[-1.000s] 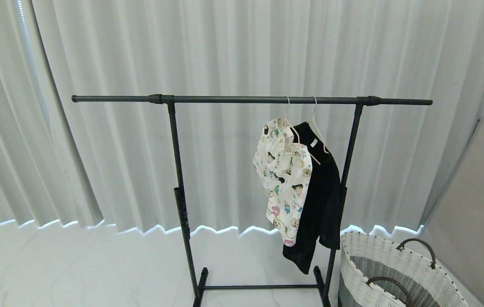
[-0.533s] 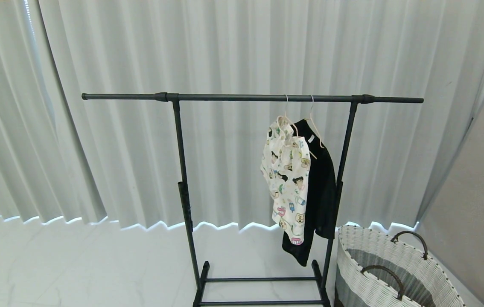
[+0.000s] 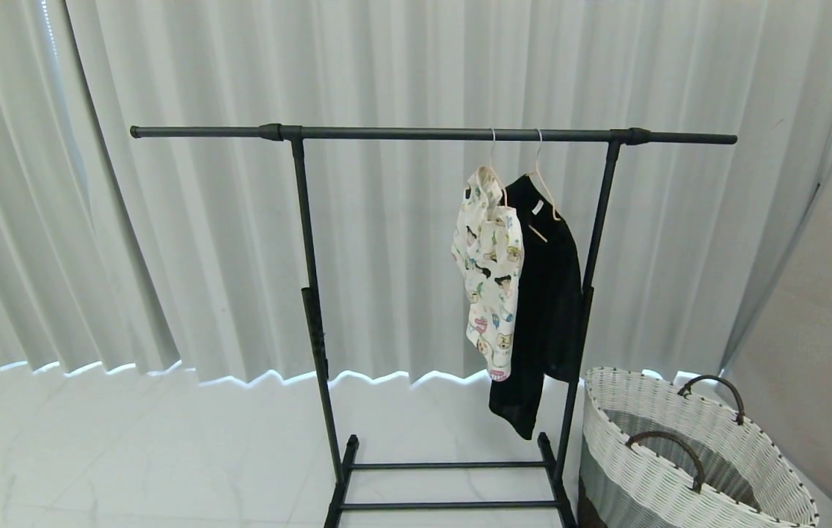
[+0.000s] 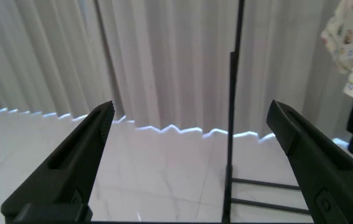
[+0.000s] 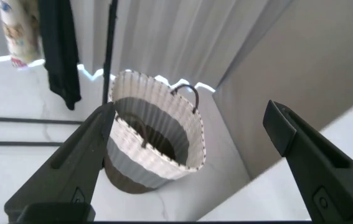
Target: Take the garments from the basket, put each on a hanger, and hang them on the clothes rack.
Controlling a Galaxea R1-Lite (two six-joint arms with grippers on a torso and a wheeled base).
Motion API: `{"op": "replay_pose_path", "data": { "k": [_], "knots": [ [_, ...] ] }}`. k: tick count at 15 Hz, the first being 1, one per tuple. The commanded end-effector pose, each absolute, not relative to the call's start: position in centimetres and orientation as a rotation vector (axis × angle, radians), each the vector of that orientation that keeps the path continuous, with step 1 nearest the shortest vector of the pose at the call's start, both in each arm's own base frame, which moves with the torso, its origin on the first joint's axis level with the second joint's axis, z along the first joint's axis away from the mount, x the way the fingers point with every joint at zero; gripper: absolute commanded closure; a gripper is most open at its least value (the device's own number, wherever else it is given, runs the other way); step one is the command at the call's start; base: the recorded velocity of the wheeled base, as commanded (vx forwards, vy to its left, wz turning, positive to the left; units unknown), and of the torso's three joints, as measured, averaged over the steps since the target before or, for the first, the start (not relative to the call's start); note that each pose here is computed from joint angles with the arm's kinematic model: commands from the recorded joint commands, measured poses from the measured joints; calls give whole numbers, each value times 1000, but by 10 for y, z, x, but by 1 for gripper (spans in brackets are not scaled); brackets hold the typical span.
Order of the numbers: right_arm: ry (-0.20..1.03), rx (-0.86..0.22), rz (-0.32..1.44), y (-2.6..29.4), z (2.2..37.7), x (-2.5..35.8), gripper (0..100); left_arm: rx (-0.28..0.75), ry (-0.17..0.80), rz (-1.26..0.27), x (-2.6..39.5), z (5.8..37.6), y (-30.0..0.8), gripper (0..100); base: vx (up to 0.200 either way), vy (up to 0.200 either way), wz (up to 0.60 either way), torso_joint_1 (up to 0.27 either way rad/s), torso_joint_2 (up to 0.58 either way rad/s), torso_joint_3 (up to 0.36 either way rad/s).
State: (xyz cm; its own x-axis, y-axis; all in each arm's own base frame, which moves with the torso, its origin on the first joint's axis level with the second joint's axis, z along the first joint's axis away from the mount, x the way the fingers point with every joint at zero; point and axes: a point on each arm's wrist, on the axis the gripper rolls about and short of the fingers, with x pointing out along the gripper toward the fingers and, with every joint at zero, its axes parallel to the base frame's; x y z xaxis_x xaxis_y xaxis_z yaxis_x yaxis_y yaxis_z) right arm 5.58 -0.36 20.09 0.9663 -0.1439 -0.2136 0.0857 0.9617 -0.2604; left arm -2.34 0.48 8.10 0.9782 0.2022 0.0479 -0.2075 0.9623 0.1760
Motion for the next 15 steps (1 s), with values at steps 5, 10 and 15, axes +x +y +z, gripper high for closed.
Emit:
{"op": "replay_pose_path", "data": {
  "k": [5,10,15],
  "knots": [
    [139,-232,-214,-5,175,16,0,94,-36,228,-23,80,5,0,0,0,0,-185,472,284],
    [132,-204,-220,-4,143,1,0,107,-36,202,-23,80,5,0,0,0,0,-155,459,298],
    [72,-194,-214,-3,85,-18,0,82,-39,191,-23,80,4,0,0,0,0,-38,151,90]
  ]
}}
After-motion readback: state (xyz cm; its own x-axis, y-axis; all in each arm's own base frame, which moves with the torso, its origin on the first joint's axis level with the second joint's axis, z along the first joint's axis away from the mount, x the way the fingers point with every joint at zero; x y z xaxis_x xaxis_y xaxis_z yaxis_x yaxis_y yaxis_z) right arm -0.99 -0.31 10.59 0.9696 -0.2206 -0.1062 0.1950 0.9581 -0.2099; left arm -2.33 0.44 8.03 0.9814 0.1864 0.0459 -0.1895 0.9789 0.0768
